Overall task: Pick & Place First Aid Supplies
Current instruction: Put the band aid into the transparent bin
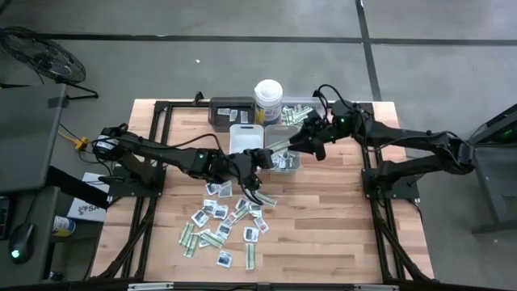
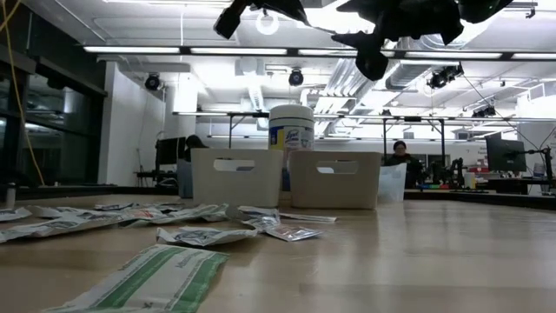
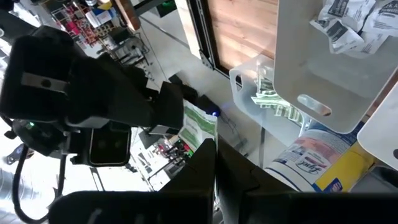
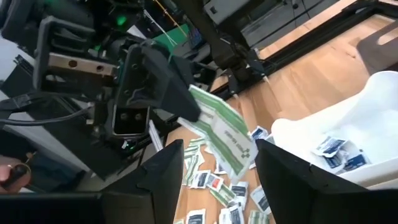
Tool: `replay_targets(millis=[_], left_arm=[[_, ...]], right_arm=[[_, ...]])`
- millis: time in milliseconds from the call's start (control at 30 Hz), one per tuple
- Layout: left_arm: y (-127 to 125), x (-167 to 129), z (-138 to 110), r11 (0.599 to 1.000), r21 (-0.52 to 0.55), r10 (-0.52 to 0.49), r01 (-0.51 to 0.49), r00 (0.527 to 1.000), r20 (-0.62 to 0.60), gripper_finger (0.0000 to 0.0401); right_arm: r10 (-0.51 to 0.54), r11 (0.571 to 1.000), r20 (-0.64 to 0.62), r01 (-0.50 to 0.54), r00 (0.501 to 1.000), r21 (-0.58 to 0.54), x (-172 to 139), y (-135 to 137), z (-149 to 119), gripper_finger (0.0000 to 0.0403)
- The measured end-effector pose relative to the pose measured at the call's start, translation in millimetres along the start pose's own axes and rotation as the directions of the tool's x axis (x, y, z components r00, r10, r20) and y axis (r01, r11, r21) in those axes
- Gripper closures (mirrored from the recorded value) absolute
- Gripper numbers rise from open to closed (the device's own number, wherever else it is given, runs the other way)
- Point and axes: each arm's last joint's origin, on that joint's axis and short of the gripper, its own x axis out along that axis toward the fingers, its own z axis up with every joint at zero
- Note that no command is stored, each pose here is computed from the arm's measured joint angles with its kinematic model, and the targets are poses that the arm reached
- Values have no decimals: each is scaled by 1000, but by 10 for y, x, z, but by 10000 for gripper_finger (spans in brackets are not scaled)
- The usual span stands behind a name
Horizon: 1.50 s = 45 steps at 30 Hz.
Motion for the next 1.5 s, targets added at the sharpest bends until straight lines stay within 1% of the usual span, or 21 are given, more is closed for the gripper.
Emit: replay_targets(millis=[133, 267, 467, 667, 700, 967, 1033, 1133, 1233, 1333, 1500], left_arm=[[0, 0, 0, 1000, 0, 0, 0, 1000, 0, 401], [0, 0, 0, 1000, 0, 0, 0, 1000, 0, 401], [0, 0, 0, 1000, -3, 0, 0, 1000, 1, 401], [0, 0, 0, 1000, -4, 0, 0, 1000, 1, 401], [0, 0, 0, 1000, -4, 0, 0, 1000, 1, 401], [0, -5, 8, 1000, -3, 1, -1, 1000, 3, 400], [-1, -5, 7, 1000, -12, 0, 0, 1000, 2, 400], [-1, -5, 6, 999, -54, 0, 0, 1000, -1, 396], [-2, -5, 2, 995, -103, -3, 2, 1000, -15, 377], [-3, -5, -3, 992, -125, -7, 3, 999, -32, 349], [-10, -34, -47, 985, -170, -26, 9, 995, -99, 302]], right_arm=[[21, 1000, -6, -21, 1000, -7, 42, 64, -27, 214], [-14, 1000, 15, 14, 1000, -13, 77, 102, -48, 235], [-40, 999, 31, 41, 999, -7, 87, 108, -51, 300], [-59, 998, 42, 58, 997, 6, 87, 102, -48, 384], [-58, 998, 42, 58, 997, 6, 87, 102, -48, 393], [-71, 997, 49, 70, 996, 21, 87, 98, -46, 401], [-72, 997, 50, 71, 996, 18, 87, 98, -46, 402], [-74, 997, 52, 73, 996, 16, 86, 97, -44, 402], [-74, 997, 52, 73, 996, 14, 87, 96, -45, 402], [-78, 997, 54, 78, 995, 8, 86, 94, -44, 402], [-121, 993, 76, 121, 990, 3, 73, 65, -31, 402]])
